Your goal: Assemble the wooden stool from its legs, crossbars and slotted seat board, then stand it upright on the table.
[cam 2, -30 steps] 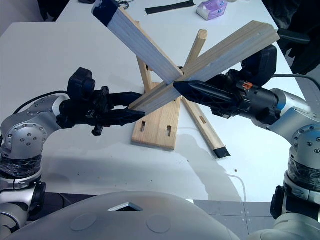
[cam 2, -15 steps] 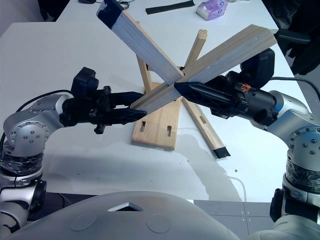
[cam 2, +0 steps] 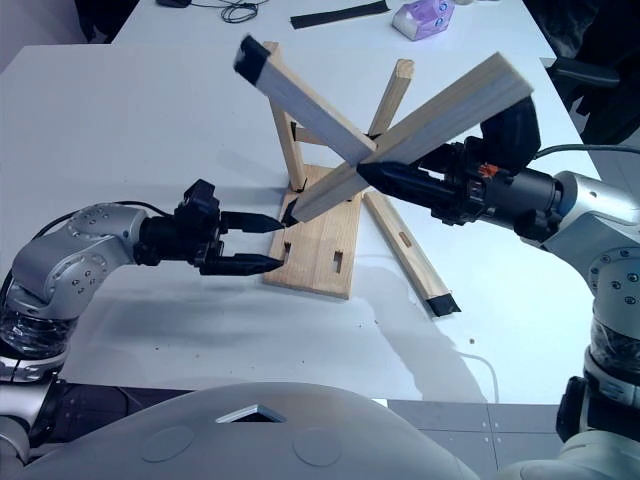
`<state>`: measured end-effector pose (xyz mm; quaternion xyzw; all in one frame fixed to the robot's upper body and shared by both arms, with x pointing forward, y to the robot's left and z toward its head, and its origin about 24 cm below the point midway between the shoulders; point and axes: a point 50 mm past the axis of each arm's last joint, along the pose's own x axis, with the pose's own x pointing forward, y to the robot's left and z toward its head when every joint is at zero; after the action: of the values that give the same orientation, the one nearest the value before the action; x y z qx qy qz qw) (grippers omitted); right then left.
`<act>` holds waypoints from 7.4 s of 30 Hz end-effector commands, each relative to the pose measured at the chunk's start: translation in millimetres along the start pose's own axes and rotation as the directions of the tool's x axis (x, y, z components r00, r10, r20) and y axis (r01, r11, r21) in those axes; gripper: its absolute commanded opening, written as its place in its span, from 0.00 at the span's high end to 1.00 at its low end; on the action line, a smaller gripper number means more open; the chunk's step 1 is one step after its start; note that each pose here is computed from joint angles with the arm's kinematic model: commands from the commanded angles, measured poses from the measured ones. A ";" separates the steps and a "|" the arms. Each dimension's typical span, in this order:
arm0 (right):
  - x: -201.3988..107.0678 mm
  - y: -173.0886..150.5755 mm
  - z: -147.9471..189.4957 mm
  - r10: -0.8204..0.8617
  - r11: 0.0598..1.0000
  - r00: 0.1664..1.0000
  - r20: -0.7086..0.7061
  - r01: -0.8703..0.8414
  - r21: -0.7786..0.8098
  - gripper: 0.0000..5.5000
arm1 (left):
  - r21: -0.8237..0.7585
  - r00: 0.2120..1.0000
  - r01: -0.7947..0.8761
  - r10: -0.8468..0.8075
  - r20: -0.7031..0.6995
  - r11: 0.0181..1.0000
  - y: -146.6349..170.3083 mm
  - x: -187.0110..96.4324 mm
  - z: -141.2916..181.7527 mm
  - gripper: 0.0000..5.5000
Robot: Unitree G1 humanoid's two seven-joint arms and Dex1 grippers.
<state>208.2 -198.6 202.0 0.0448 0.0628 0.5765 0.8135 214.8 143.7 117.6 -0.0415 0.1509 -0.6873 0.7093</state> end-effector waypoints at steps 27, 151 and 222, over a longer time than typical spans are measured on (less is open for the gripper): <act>-4.6 -4.3 -54.8 -0.009 0.985 0.923 -0.384 -0.057 -0.160 0.63 | 0.004 0.994 0.087 -0.087 -0.069 0.996 -18.1 -9.4 -17.0 0.38; -1.5 -12.6 -147.3 0.109 0.993 0.729 -0.676 -0.108 0.044 0.45 | -0.030 0.997 0.075 -0.075 -0.022 0.997 -24.2 -5.4 -16.9 0.38; -69.8 -55.1 -42.7 -0.829 0.531 0.546 0.123 0.836 -0.135 0.63 | 0.060 0.653 -0.641 0.502 0.567 0.765 41.0 -68.1 130.6 0.38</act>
<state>220.8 -286.8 129.4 -0.0603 0.0553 0.0902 0.9926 284.2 209.4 230.4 -0.0799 -0.1090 -0.3937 0.9093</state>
